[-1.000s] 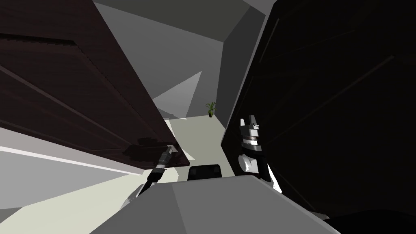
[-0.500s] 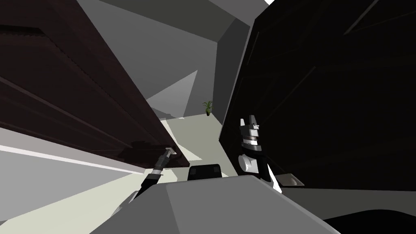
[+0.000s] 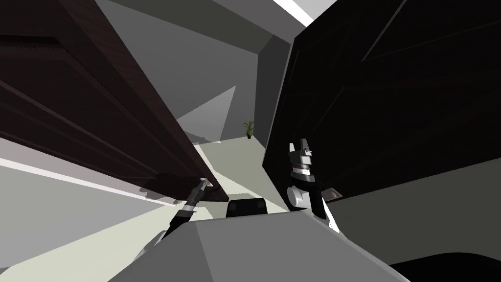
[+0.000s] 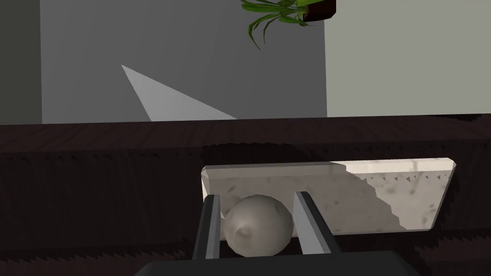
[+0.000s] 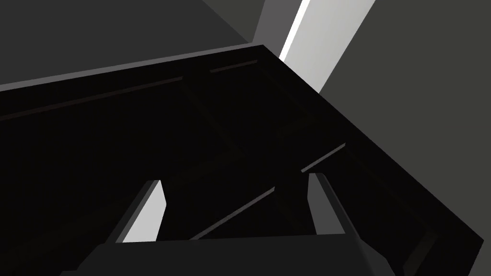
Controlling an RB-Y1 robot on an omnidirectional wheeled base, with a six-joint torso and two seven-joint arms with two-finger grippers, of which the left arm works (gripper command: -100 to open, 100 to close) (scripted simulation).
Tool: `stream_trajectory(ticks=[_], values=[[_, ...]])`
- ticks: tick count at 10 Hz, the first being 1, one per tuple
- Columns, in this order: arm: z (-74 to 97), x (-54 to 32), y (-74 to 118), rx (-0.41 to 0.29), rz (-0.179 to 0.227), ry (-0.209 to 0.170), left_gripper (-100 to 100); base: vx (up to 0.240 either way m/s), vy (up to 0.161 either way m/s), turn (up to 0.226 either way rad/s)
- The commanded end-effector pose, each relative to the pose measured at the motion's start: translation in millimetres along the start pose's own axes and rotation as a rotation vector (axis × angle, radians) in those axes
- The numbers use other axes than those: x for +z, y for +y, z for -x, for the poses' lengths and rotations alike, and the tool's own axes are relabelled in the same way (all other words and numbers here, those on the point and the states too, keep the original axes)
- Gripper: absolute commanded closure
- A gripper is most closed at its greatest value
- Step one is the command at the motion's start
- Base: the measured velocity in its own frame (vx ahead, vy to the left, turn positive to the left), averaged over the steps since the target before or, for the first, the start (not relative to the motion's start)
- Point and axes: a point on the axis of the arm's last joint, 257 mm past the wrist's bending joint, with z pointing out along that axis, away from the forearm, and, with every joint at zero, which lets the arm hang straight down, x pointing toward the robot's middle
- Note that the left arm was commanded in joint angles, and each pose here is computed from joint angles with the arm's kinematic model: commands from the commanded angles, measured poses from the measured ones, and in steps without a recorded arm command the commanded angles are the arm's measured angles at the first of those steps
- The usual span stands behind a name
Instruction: Pull the door open
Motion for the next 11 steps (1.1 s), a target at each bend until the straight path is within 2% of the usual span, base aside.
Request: stream_trajectory(ticks=[1,4,5,6,7,9,10,11], values=[[-3.2,9.3,1.1,0.002,0.004,0.002,100,-0.210,0.058,-0.086],[-8.9,34.6,1.6,0.004,0.001,0.008,100,-0.230,0.069,-0.095],[-10.0,38.6,1.6,0.004,0.001,0.009,100,-0.179,0.058,-0.053],[-12.2,46.6,1.4,0.005,0.000,0.012,100,-0.146,0.051,-0.051],[-15.8,58.9,1.0,0.005,-0.001,0.016,100,-0.209,0.079,-0.115],[-21.1,75.0,0.0,0.005,-0.002,0.021,100,-0.241,0.114,-0.128],[-25.2,86.3,-1.0,0.005,-0.002,0.026,100,-0.226,0.082,-0.090],[-26.6,90.0,-1.4,0.005,-0.002,0.027,100,-0.192,0.069,-0.066]])
